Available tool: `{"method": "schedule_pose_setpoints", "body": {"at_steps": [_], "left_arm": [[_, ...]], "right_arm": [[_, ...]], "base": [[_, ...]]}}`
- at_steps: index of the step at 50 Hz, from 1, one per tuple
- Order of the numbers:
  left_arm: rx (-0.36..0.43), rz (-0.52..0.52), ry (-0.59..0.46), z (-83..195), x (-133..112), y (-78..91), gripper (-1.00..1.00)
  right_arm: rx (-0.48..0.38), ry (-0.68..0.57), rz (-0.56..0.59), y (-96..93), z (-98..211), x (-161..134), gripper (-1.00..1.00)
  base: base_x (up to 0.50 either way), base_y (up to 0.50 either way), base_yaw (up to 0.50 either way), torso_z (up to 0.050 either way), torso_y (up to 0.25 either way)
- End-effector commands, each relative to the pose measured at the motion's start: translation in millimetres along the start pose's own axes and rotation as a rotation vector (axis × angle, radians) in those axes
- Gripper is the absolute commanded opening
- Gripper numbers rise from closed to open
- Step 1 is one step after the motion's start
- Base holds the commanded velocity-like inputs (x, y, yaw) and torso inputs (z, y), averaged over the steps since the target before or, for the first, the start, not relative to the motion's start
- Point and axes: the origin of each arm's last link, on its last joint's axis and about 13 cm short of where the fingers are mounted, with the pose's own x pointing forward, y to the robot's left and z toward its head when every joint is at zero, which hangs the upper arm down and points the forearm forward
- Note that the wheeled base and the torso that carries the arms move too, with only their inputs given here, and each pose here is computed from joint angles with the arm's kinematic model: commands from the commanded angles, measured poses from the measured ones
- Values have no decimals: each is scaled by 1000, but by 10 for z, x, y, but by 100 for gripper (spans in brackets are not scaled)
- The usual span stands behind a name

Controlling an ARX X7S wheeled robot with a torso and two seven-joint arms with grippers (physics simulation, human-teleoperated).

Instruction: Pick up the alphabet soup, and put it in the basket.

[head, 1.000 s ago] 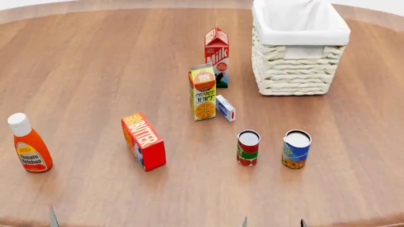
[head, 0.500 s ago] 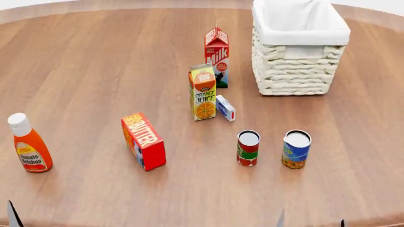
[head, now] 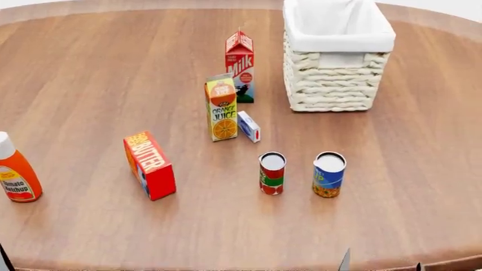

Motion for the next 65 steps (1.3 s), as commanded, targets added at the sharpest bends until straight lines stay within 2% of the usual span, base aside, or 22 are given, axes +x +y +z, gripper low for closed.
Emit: {"method": "schedule_pose_setpoints", "body": {"at_steps": [1,65], "left_arm": [[-12,3,-12,12,-2,4,100],[-27,1,-51,54,-51,-8,100]], "right_arm": [[6,3,-7,-12,-1,14,100],[-41,-29,29,53,-38,2,100]], "base": [[-43,-180,0,0,0],[-22,-224,0,0,0]]}}
